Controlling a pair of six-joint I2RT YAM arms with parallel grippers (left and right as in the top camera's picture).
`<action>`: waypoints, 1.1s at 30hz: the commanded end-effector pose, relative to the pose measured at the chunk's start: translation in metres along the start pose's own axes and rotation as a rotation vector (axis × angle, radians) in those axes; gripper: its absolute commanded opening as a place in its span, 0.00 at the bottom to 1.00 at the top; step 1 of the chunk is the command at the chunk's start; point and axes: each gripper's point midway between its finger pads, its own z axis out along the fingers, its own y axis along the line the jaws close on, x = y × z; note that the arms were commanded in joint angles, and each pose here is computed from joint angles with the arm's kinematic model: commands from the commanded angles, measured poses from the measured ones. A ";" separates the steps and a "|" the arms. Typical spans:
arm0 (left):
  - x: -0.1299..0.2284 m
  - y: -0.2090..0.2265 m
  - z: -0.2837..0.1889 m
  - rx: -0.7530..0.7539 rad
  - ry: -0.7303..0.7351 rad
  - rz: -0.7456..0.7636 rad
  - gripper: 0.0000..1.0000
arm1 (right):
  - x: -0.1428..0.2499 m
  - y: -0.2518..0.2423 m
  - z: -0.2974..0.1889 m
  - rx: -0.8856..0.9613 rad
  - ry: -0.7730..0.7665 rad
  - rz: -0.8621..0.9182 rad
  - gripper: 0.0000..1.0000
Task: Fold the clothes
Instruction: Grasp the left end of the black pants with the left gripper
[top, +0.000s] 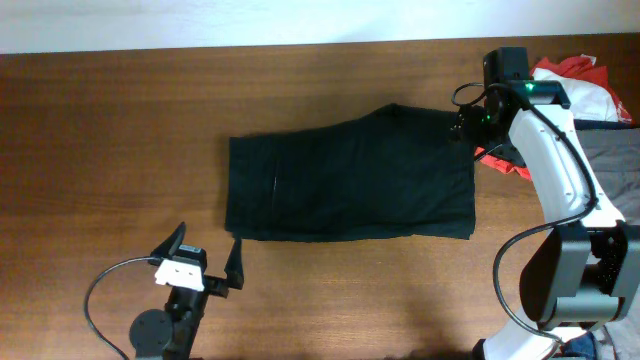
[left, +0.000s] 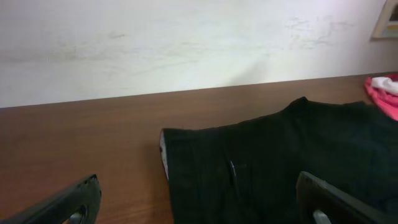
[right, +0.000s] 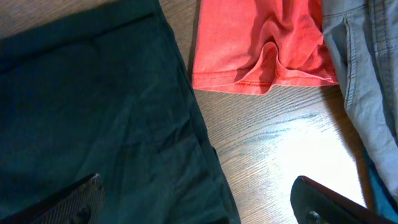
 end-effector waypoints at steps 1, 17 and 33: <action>-0.004 -0.041 -0.005 0.242 -0.021 0.001 0.99 | -0.009 -0.004 -0.006 0.016 -0.033 0.017 0.99; -0.023 0.016 0.118 0.037 0.929 -0.354 0.99 | -0.009 -0.004 -0.006 0.016 -0.033 0.017 0.99; 0.194 -0.039 0.133 0.179 1.501 -0.587 0.62 | -0.009 -0.004 -0.006 0.016 -0.033 0.017 0.99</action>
